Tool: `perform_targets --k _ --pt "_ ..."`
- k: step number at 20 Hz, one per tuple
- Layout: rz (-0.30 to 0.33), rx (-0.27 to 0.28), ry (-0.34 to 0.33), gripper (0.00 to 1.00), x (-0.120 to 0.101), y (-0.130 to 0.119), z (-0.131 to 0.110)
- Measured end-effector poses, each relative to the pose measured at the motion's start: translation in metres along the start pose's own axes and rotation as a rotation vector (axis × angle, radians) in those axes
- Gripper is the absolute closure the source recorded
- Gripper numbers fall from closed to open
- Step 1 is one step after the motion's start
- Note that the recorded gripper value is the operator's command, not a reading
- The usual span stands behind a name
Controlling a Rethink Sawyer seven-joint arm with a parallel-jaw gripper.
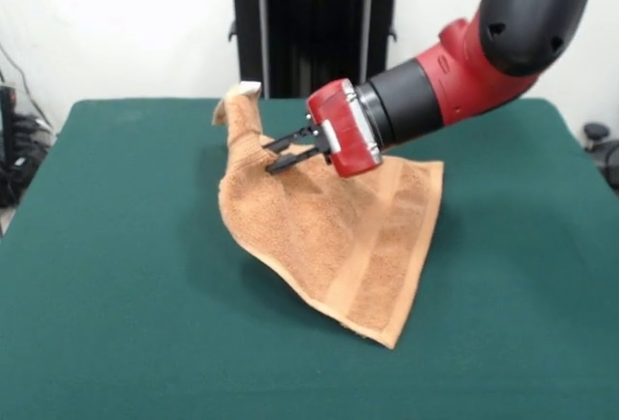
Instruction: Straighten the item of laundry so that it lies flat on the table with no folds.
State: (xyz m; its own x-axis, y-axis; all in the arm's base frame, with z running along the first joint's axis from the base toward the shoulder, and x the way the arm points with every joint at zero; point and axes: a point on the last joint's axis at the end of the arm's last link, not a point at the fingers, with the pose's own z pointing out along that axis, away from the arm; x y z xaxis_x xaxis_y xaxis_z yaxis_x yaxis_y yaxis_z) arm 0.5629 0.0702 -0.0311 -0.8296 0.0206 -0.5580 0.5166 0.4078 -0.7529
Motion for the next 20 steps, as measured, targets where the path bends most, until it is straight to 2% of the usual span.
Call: perform_targets --k 7,11,15,16,20 --pt "-0.049 0.087 -0.075 1.00 0.009 -0.007 0.015" --pt "-0.013 0.110 -0.120 1.00 0.023 -0.001 0.036" --pt "0.078 0.085 -0.148 1.00 0.046 0.007 0.057" --pt "0.149 0.044 -0.145 0.00 0.060 0.012 0.072" --pt "0.182 0.022 -0.140 0.00 0.065 0.013 0.080"
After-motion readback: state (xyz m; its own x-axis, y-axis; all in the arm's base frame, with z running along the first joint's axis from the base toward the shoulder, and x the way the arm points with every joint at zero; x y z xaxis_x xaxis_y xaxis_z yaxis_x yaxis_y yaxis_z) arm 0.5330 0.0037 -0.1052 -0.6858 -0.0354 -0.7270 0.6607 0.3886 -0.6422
